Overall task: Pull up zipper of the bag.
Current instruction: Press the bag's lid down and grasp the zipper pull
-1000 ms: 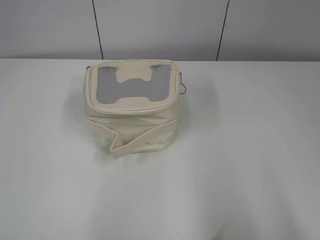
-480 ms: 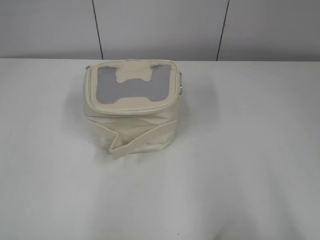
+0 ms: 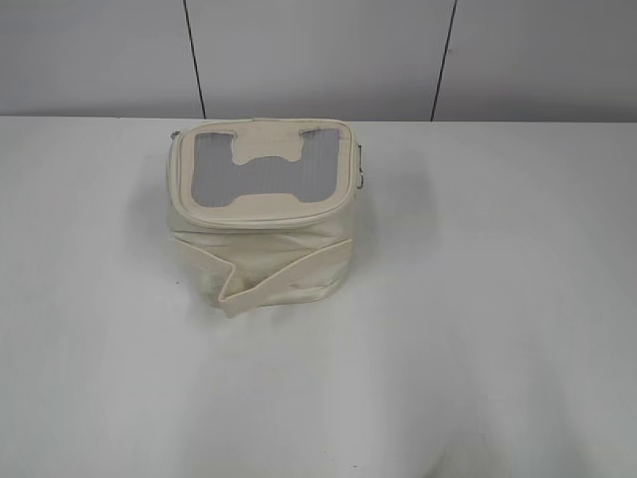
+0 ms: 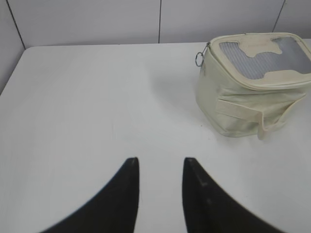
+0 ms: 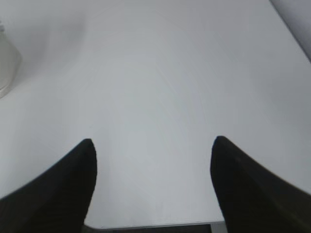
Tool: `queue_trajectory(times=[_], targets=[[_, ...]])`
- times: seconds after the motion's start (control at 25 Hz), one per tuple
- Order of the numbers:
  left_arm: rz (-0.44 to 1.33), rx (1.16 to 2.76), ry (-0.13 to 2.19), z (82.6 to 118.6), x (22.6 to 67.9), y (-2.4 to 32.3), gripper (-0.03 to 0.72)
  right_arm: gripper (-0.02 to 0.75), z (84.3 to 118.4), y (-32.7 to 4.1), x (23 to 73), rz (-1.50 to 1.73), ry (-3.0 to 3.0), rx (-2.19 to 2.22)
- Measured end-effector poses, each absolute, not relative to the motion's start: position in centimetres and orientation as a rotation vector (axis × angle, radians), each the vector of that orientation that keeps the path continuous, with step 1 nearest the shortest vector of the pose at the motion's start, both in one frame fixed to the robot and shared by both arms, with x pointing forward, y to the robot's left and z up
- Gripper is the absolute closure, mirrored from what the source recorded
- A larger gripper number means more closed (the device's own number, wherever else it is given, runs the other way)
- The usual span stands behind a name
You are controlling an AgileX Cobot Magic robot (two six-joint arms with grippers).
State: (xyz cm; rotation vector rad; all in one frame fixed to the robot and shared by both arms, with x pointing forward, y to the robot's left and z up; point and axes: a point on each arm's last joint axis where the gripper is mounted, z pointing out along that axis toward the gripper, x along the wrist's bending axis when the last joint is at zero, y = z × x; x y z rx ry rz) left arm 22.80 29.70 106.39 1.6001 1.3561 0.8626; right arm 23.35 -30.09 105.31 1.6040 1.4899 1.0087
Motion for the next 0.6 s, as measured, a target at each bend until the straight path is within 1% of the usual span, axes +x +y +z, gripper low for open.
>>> queue_trajectory(times=[0.16,0.28,0.44,0.6], targets=[[0.863,1.600,1.356,106.4,22.8,29.7,0.447,0.169,105.9,-28.9,24.3,1.079,1.634,1.566],[0.863,1.600,1.356,106.4,22.8,29.7,0.447,0.169,106.8,-27.6,27.1,1.132,1.804,1.485],[0.863,1.600,1.356,106.4,22.8,29.7,0.449,0.169,107.6,-26.2,34.2,1.228,1.923,1.392],[0.863,1.602,1.354,106.4,22.8,29.7,0.451,0.169,107.4,-24.9,43.6,1.282,2.080,1.312]])
